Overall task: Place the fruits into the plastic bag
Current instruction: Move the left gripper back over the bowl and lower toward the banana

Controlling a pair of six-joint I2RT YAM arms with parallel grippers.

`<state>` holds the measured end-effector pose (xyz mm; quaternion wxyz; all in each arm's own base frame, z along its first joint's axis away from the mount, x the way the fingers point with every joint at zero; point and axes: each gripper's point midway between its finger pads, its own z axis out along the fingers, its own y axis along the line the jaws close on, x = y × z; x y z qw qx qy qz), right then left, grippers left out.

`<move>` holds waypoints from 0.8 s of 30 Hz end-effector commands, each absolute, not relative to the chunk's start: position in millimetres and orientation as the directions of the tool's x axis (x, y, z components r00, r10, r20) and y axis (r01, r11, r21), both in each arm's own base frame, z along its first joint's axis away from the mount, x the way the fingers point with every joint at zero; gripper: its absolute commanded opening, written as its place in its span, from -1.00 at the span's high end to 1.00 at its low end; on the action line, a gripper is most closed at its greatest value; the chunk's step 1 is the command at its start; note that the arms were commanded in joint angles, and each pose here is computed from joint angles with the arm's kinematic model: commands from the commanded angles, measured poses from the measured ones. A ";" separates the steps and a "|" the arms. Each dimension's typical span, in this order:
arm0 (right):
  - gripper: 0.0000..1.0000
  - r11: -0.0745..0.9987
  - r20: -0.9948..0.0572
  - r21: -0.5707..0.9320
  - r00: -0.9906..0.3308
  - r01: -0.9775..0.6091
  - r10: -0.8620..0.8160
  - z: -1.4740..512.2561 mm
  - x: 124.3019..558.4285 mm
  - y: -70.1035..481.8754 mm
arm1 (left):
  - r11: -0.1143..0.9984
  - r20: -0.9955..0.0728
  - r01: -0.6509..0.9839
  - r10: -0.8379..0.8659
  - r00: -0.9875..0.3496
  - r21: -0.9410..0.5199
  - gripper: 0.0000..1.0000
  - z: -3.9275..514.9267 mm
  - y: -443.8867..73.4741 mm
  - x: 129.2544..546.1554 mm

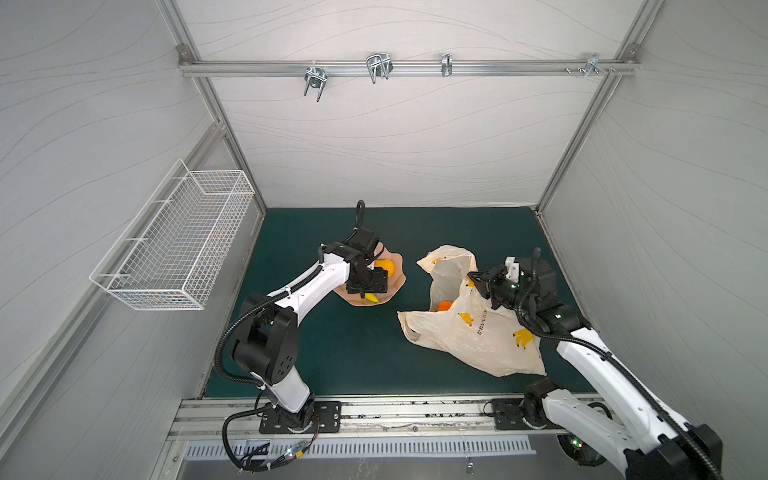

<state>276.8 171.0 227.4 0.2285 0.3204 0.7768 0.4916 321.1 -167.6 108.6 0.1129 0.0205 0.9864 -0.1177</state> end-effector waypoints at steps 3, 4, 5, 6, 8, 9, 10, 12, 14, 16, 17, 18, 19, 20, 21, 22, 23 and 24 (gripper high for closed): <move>1.00 0.306 -0.041 0.911 -0.678 0.276 0.734 230.1 275.2 166.7 | 0.994 -0.219 0.029 0.004 -0.976 -0.108 -0.47 105.5 -137.2 321.5; 1.00 0.305 -0.039 0.911 -0.679 0.277 0.733 230.1 274.9 166.8 | 0.995 -0.214 0.020 -0.002 -0.977 -0.101 -0.47 104.0 -134.7 322.1; 1.00 0.305 -0.038 0.911 -0.679 0.278 0.733 229.8 274.7 166.8 | 0.996 -0.209 0.010 -0.010 -0.978 -0.094 -0.46 102.3 -132.2 322.8; 1.00 0.307 -0.039 0.910 -0.680 0.278 0.732 229.6 274.5 167.1 | 0.996 -0.206 0.002 -0.016 -0.978 -0.087 -0.46 101.0 -130.3 323.4; 1.00 0.306 -0.038 0.910 -0.680 0.278 0.732 229.8 274.2 166.9 | 0.997 -0.197 -0.011 -0.026 -0.980 -0.078 -0.44 97.7 -127.8 324.4; 1.00 0.307 -0.040 0.910 -0.679 0.279 0.734 229.8 274.4 166.5 | 0.997 -0.198 -0.015 -0.029 -0.980 -0.071 -0.42 97.1 -126.6 325.7; 1.00 0.308 -0.042 0.910 -0.678 0.278 0.734 229.8 274.5 166.2 | 0.998 -0.194 -0.016 -0.029 -0.981 -0.067 -0.41 95.5 -126.2 326.0; 1.00 0.309 -0.043 0.910 -0.679 0.276 0.733 230.5 274.1 166.4 | 0.998 -0.196 -0.021 -0.032 -0.980 -0.057 -0.38 94.6 -124.5 328.4; 1.00 0.310 -0.044 0.909 -0.679 0.277 0.733 230.1 274.0 166.1 | 0.998 -0.196 -0.029 -0.038 -0.980 -0.049 -0.36 93.2 -123.1 330.1; 1.00 0.311 -0.044 0.909 -0.678 0.278 0.734 229.8 274.1 165.8 | 0.998 -0.198 -0.034 -0.042 -0.979 -0.045 -0.33 92.3 -122.2 331.8; 1.00 0.310 -0.043 0.909 -0.679 0.277 0.733 230.1 273.9 166.2 | 0.998 -0.197 -0.038 -0.046 -0.979 -0.043 -0.32 91.2 -121.7 332.7; 1.00 0.311 -0.043 0.909 -0.680 0.277 0.732 230.1 273.8 166.3 | 0.998 -0.196 -0.040 -0.047 -0.979 -0.042 -0.31 90.4 -121.7 333.1; 1.00 0.310 -0.044 0.910 -0.680 0.275 0.732 231.0 273.9 166.5 | 0.998 -0.196 -0.041 -0.048 -0.979 -0.042 -0.30 89.9 -121.5 334.1; 1.00 0.311 -0.044 0.910 -0.681 0.275 0.731 230.4 273.3 166.3 | 0.998 -0.194 -0.041 -0.048 -0.980 -0.040 -0.28 88.8 -121.5 334.7; 1.00 0.311 -0.042 0.909 -0.679 0.278 0.732 230.0 273.4 166.0 | 0.998 -0.195 -0.042 -0.049 -0.980 -0.038 -0.27 88.3 -121.5 335.8; 1.00 0.310 -0.044 0.910 -0.679 0.276 0.733 230.8 273.5 165.9 | 0.998 -0.195 -0.043 -0.050 -0.980 -0.036 -0.26 87.8 -121.1 337.1; 1.00 0.310 -0.042 0.909 -0.681 0.277 0.731 230.2 273.0 166.3 | 0.998 -0.193 -0.044 -0.050 -0.980 -0.034 -0.25 87.0 -121.0 338.1; 1.00 0.309 -0.043 0.910 -0.680 0.276 0.732 230.8 273.1 166.2 | 0.998 -0.192 -0.045 -0.051 -0.980 -0.034 -0.25 86.0 -120.6 339.0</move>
